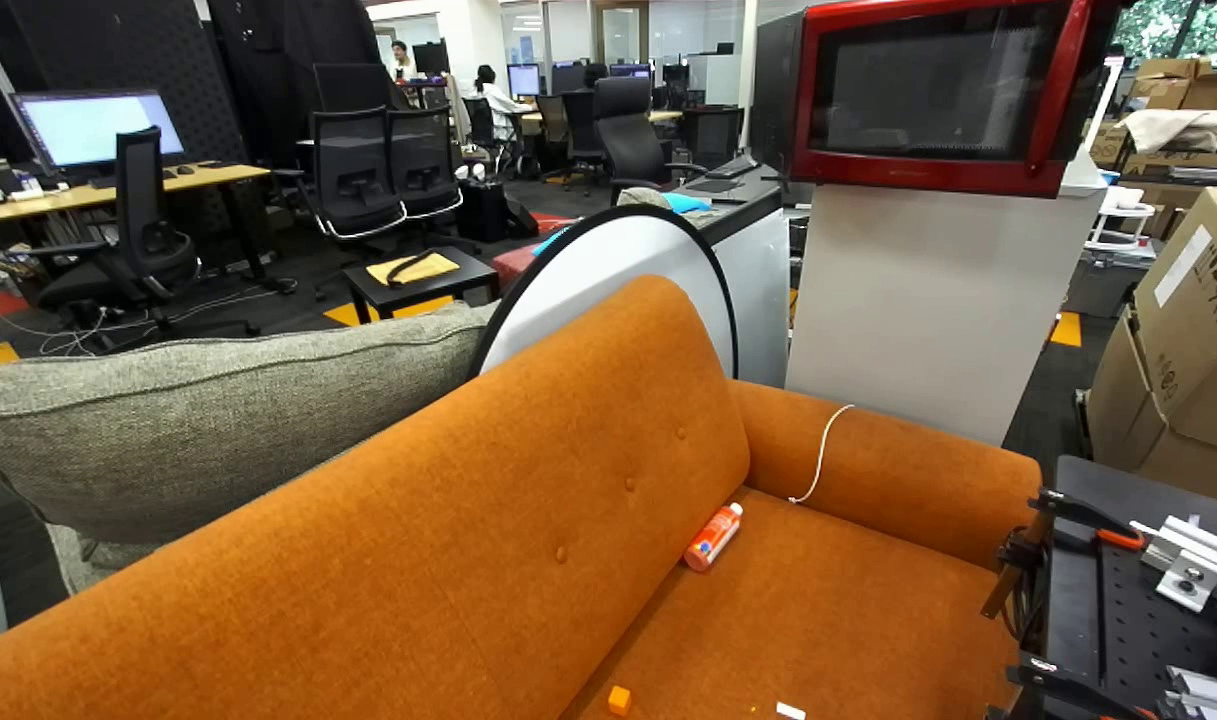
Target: Open the microwave fully
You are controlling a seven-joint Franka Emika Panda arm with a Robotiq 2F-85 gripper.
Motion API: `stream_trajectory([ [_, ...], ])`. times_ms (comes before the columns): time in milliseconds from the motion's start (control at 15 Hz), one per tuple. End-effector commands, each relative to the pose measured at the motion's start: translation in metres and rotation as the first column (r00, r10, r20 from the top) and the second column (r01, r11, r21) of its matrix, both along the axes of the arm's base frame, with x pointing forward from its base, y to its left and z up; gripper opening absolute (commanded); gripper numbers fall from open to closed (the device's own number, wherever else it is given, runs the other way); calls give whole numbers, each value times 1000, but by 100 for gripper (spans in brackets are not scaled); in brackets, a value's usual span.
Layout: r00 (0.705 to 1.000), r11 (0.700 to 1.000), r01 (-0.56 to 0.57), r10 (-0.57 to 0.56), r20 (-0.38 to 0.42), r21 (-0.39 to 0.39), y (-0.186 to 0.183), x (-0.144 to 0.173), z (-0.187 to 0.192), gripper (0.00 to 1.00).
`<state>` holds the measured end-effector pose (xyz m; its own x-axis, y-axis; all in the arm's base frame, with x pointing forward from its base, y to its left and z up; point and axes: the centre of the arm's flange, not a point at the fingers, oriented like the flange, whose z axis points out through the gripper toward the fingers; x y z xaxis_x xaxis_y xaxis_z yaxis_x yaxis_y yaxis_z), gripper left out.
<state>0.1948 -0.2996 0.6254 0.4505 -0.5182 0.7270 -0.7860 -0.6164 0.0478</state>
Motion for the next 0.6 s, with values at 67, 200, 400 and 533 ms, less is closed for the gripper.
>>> stream_trajectory([
  [67,999,998,-39,39,-6,44,6,-3,3,100],
  [200,998,995,-62,63,-12,75,10,-5,3,100],
  [400,995,991,-101,102,-4,87,19,-11,7,100],
  [533,991,984,-135,136,-4,114,24,-16,11,100],
])
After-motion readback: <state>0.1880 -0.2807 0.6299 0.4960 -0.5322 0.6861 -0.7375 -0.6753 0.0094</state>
